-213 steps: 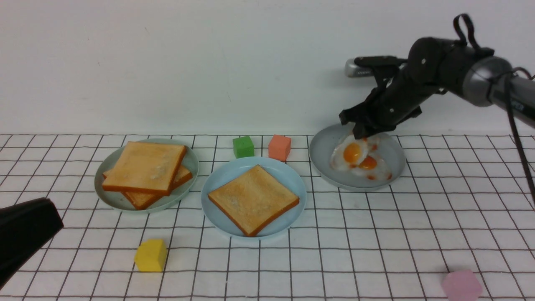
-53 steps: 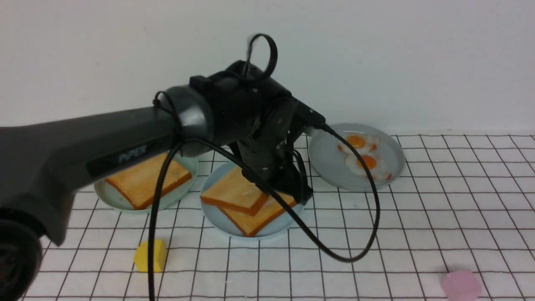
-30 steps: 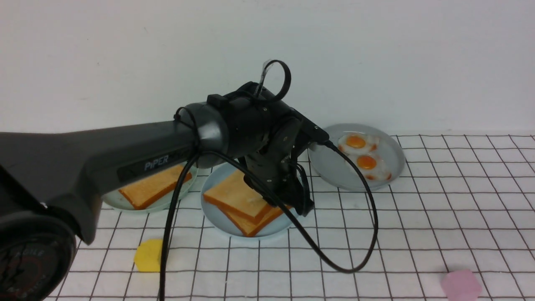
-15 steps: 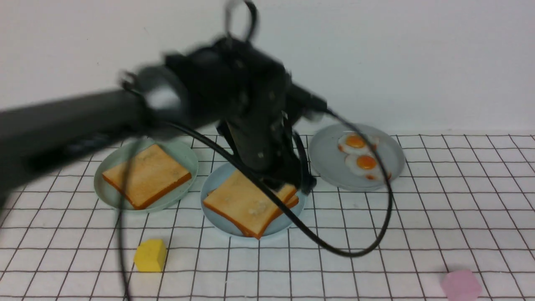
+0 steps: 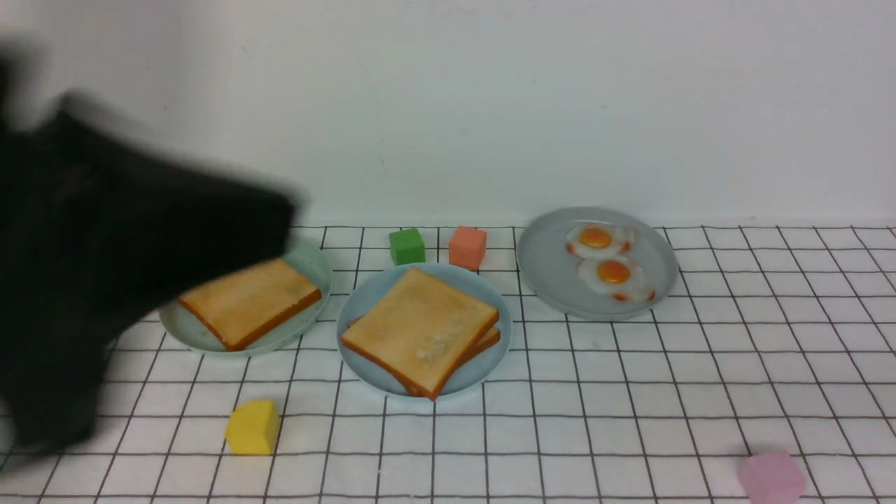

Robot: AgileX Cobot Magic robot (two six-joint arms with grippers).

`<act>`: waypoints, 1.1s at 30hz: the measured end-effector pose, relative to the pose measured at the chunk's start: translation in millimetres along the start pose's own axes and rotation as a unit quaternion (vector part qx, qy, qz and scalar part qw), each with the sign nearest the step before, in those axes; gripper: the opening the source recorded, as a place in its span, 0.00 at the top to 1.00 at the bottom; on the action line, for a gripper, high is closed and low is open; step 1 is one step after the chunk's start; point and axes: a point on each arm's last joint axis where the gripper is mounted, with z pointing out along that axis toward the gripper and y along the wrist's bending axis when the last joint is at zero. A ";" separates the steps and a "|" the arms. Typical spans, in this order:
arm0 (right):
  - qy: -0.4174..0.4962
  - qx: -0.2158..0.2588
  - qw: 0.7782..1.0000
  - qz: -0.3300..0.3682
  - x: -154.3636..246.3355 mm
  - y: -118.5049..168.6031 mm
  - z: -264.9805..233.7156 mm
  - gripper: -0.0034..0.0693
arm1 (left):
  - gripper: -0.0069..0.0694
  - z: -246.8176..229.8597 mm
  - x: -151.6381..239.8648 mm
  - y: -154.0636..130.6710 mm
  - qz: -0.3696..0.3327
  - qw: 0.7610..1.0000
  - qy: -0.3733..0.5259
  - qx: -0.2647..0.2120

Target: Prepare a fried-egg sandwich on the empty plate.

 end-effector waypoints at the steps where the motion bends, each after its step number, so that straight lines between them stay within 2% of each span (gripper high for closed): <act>1: -0.001 0.008 1.000 0.003 1.3 -1.2 -1.5 0.93 | 0.93 -11.6 18.3 2.5 -0.005 1.000 -0.029 0.004; 5: -0.026 0.026 0.999 0.015 8.5 -3.6 -13.0 0.95 | 0.93 -41.2 86.9 12.4 -0.038 0.991 -0.130 0.021; 10: -0.056 0.050 0.996 0.046 17.5 -7.2 -25.9 0.95 | 0.93 -49.0 145.0 20.8 -0.072 0.981 -0.174 0.033; 18: -0.104 0.060 0.991 0.060 19.5 -8.9 -35.5 0.95 | 0.93 -40.0 172.4 27.9 -0.018 0.987 -0.157 0.003; 33: -0.084 0.060 0.992 0.068 23.6 -8.7 -35.2 0.94 | 0.93 -23.2 205.3 33.9 -0.013 0.997 -0.071 -0.019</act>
